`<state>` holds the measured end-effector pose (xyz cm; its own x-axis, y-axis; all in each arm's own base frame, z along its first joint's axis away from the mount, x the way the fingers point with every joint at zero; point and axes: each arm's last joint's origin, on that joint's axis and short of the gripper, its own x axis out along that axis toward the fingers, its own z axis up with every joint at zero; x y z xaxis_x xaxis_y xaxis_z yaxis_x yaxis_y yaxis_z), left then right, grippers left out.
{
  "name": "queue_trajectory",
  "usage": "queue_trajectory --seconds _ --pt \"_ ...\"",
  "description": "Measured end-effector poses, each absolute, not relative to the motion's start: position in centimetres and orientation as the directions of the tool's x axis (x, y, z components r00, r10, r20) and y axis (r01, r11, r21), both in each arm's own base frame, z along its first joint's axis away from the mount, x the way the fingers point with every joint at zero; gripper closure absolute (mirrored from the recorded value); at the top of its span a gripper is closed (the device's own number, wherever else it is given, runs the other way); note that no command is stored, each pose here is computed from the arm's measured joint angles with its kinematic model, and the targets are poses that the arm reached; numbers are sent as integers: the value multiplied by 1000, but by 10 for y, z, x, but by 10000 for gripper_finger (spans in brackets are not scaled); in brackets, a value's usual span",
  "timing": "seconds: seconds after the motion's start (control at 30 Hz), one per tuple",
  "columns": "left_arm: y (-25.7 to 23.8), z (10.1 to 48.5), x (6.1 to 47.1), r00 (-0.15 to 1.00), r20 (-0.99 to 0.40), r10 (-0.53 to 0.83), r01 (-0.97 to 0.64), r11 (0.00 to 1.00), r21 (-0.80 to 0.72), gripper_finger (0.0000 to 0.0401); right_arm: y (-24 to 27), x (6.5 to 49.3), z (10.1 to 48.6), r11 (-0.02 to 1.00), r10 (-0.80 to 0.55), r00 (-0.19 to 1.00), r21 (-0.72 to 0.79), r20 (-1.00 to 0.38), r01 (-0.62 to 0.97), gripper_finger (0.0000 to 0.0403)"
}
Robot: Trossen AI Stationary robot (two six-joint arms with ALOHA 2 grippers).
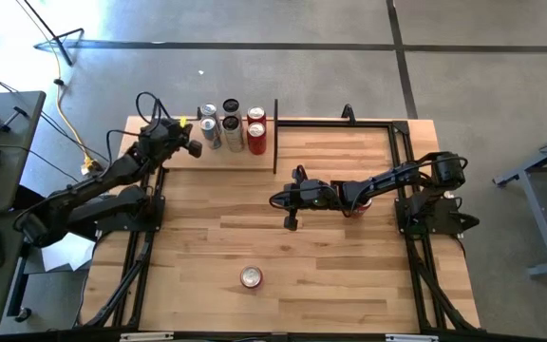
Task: Place canned beverage on shelf
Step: Put the blue soda can aligned with the other blue soda can on the shelf
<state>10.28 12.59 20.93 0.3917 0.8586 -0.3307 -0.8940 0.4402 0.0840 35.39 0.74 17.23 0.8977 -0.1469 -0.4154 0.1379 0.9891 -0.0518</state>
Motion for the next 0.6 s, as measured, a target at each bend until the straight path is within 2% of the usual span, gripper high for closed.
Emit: queue_trajectory --seconds 0.2,0.4,0.6 --pt "128 192 103 480 -256 839 -863 504 31 398 7 354 172 989 -147 898 -52 -415 138 403" --pt "119 198 109 643 -207 737 -747 663 41 400 10 353 175 991 -135 893 -61 -430 120 403" --pt "98 210 116 745 -124 656 -653 754 67 401 27 352 200 996 -83 867 -77 -491 51 403"
